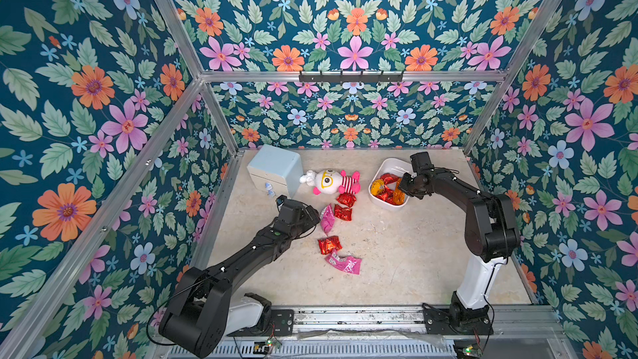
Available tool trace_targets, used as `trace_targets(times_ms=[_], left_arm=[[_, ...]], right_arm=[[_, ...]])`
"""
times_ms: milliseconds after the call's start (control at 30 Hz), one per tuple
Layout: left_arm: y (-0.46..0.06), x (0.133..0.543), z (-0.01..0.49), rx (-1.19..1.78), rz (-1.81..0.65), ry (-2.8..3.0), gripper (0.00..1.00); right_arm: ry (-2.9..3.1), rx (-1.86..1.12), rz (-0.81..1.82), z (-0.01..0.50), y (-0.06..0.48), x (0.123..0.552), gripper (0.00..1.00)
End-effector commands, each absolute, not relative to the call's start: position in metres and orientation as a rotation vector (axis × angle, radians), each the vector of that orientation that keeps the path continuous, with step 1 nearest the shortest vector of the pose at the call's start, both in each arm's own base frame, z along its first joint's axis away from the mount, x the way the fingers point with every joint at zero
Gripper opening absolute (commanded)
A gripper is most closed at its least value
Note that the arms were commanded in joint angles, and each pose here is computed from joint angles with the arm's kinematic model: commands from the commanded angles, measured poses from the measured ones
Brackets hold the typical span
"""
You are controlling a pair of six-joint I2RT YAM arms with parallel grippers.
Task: Put the tea bags into the storage box
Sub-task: Place the tea bag in the storage box, then pick up the tea bag from the center of the board.
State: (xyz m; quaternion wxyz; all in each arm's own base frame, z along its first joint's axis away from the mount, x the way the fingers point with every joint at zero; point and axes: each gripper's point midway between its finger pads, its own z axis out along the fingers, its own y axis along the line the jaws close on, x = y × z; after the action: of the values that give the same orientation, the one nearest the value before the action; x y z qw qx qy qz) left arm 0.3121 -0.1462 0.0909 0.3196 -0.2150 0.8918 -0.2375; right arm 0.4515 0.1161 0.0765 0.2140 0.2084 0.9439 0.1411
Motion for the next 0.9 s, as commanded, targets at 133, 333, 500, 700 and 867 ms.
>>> trace_targets(times_ms=[133,333,500,700,867], left_arm=[[-0.148,0.317,0.092,-0.564,-0.63,2.334,0.99],[-0.148,0.32,0.095,-0.57,-0.632,2.322,0.99],[-0.148,0.322,0.101,-0.573,-0.635,2.3,0.99],[-0.141,0.324,0.103,-0.576,-0.591,2.295,0.99],[-0.132,0.327,0.108,-0.6,-0.586,2.277,0.99]], right_arm=[[2.578,0.488,0.289,0.105,0.102,0.444,0.28],[2.544,0.26,0.328,0.144,0.137,0.425,0.47],[2.566,-0.095,0.489,0.162,0.209,0.375,0.48],[2.562,-0.626,0.58,0.157,0.292,0.291,0.52],[2.561,-0.89,0.641,0.141,0.34,0.229,0.52]])
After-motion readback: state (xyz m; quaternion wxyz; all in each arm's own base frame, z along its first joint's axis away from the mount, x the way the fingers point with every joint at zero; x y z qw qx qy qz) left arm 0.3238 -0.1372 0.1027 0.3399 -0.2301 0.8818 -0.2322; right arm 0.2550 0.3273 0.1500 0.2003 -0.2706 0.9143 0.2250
